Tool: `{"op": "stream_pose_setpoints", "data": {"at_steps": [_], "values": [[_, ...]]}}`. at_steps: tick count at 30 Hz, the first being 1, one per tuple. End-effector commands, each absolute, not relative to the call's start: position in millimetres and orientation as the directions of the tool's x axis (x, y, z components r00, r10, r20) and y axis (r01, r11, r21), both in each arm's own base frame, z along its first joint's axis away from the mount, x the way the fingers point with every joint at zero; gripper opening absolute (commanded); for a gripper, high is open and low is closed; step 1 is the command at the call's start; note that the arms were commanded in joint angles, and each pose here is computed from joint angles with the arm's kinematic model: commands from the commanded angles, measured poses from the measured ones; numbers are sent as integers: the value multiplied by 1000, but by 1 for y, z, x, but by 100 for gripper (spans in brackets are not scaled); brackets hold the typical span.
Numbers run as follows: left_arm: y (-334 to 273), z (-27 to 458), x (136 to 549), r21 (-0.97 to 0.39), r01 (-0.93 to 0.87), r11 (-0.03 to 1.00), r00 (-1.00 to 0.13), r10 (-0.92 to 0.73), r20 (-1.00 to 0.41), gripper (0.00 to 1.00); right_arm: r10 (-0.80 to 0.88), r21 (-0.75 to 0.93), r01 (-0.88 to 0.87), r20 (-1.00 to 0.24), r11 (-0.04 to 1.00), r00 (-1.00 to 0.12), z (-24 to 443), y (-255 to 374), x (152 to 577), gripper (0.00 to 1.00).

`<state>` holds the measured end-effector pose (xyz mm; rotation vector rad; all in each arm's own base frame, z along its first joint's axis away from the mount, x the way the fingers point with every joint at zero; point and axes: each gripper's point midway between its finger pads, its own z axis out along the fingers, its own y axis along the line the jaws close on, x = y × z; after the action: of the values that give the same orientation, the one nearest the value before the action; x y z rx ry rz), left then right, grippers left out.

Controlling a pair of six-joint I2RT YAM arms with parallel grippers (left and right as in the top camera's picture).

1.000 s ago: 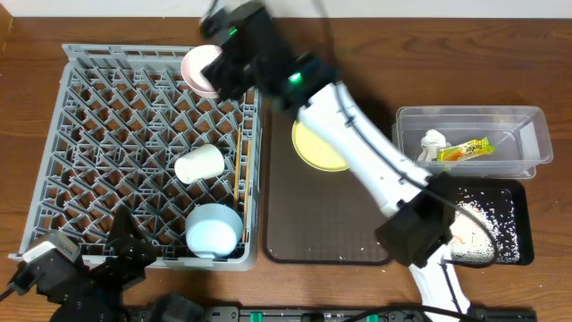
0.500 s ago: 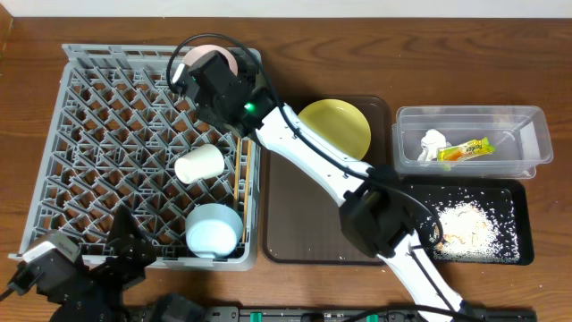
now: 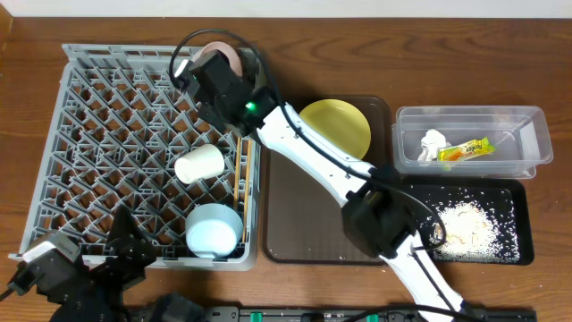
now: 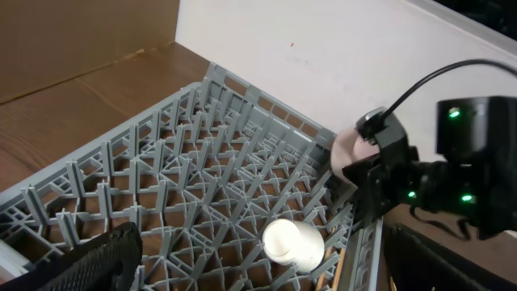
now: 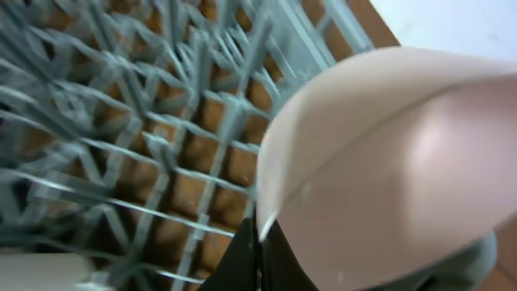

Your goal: Sort waste into correct bins and load items into the dishwasher

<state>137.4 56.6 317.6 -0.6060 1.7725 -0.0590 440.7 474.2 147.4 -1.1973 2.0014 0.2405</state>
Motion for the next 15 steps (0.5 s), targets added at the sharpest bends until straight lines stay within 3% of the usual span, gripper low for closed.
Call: {"op": "stream_pose_setpoints", "data": {"at_steps": [1, 3, 8, 15], "values": [[60, 321, 135, -350, -379, 857, -148, -429, -891, 96, -467, -22, -866, -849, 499, -248, 256, 486, 407, 1], [60, 321, 135, -350, -379, 856, -148, -430, -891, 96, -406, 72, -885, -869, 459, -282, 279, 489, 391, 1], [60, 321, 135, -350, -379, 857, -148, -429, -891, 96, -326, 372, -897, -839, 238, -435, 306, 498, 345, 1], [60, 321, 135, -350, -379, 856, -148, -430, -891, 96, -344, 642, -762, -698, 86, -628, 270, 503, 345, 1]]}}
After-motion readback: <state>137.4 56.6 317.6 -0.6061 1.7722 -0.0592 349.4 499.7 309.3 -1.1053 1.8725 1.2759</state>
